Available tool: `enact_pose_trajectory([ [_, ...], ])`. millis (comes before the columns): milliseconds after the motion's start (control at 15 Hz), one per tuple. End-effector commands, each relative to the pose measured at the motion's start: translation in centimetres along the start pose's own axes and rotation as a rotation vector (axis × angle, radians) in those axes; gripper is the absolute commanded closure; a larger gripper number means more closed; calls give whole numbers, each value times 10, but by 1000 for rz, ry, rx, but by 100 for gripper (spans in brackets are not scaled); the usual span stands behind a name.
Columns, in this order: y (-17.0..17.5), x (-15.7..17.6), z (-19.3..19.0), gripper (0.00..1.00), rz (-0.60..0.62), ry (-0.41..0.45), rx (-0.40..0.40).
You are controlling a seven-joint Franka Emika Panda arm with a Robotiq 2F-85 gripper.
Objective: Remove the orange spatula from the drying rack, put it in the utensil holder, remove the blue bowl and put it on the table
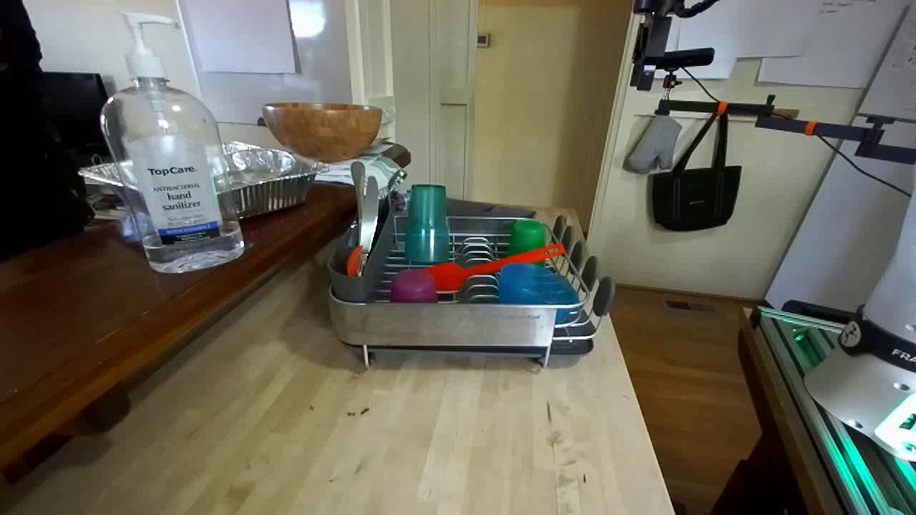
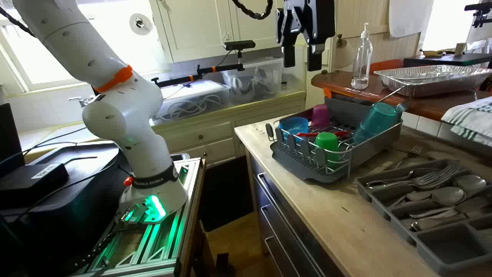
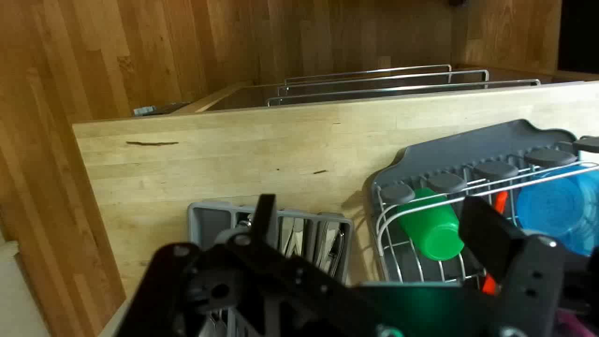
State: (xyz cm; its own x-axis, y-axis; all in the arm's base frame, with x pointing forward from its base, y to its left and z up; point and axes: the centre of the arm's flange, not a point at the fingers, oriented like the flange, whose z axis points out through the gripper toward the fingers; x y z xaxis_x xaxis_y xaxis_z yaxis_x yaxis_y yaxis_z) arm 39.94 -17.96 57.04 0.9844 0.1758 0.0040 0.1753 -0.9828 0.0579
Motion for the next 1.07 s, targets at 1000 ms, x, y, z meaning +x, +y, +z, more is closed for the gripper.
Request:
enact_pose_trajectory([
  [1000, 9, 8, 12, 0, -34, 25, -2],
])
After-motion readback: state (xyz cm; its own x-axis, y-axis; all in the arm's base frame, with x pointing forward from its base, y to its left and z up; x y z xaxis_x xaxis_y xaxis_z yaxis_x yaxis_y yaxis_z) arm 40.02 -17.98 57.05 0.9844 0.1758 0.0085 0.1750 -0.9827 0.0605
